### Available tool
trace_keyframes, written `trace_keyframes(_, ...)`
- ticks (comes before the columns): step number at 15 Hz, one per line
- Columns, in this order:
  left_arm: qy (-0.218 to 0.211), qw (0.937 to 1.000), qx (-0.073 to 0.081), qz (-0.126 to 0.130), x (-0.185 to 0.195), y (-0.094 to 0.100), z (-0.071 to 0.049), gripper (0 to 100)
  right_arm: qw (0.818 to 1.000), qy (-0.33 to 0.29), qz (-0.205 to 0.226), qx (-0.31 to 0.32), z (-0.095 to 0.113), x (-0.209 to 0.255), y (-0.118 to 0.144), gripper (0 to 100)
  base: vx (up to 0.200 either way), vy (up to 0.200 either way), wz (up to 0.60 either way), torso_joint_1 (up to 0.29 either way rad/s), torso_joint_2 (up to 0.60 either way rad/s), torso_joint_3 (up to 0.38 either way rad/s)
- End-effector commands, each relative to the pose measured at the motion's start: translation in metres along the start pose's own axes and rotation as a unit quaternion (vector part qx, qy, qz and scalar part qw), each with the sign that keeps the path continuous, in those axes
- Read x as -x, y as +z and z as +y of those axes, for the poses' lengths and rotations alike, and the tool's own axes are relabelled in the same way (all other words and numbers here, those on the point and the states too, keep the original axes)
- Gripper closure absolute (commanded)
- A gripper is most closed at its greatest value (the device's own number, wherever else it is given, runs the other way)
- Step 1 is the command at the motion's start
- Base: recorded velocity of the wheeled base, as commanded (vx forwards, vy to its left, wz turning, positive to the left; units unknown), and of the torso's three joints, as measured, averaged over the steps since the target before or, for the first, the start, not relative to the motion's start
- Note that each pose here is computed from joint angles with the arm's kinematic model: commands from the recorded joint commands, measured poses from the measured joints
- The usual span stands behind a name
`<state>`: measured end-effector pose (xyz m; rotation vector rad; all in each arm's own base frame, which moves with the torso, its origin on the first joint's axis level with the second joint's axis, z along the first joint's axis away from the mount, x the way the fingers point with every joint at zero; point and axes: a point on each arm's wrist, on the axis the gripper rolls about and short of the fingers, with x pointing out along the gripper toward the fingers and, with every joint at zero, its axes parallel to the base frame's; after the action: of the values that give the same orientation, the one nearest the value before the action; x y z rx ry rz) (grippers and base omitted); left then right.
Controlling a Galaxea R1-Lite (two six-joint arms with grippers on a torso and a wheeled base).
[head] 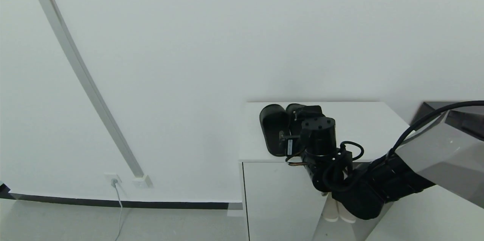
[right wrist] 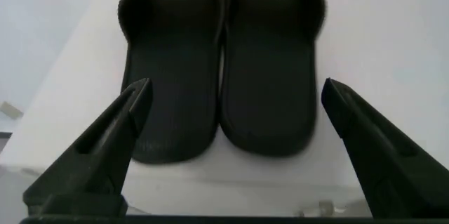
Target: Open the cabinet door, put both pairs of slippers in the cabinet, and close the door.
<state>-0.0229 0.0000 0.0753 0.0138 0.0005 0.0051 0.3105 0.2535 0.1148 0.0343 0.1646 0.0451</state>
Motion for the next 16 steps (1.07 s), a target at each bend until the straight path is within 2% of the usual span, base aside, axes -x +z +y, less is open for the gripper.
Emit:
trace_keyframes(1, 0.001, 1.0000, 0.000, 0.001, 0.000, 0.000, 0.000, 100, 1.000, -0.004, 0.006, 0.004, 0.001, -0.007, -0.007, 0, 0.200, 0.000, 0.00, 0.002, 0.01, 0.007)
trace_keyframes(8, 0.001, 1.0000, 0.001, 0.001, 0.000, 0.000, 0.000, 100, 1.000, -0.012, 0.014, 0.007, 0.001, -0.046, -0.028, 0, 0.000, 0.000, 0.00, 0.000, 0.00, 0.000)
trace_keyframes(13, 0.001, 1.0000, 0.001, 0.001, 0.000, 0.000, 0.000, 100, 1.000, -0.020, 0.000, 0.006, 0.006, -0.074, -0.034, 0, 0.000, 0.000, 0.00, 0.000, 0.00, 0.000)
trace_keyframes(16, 0.001, 1.0000, 0.002, 0.001, 0.000, 0.000, 0.000, 100, 1.000, -0.022, -0.017, 0.000, 0.009, -0.086, -0.028, 0, 0.000, 0.000, 0.00, 0.000, 0.00, 0.000)
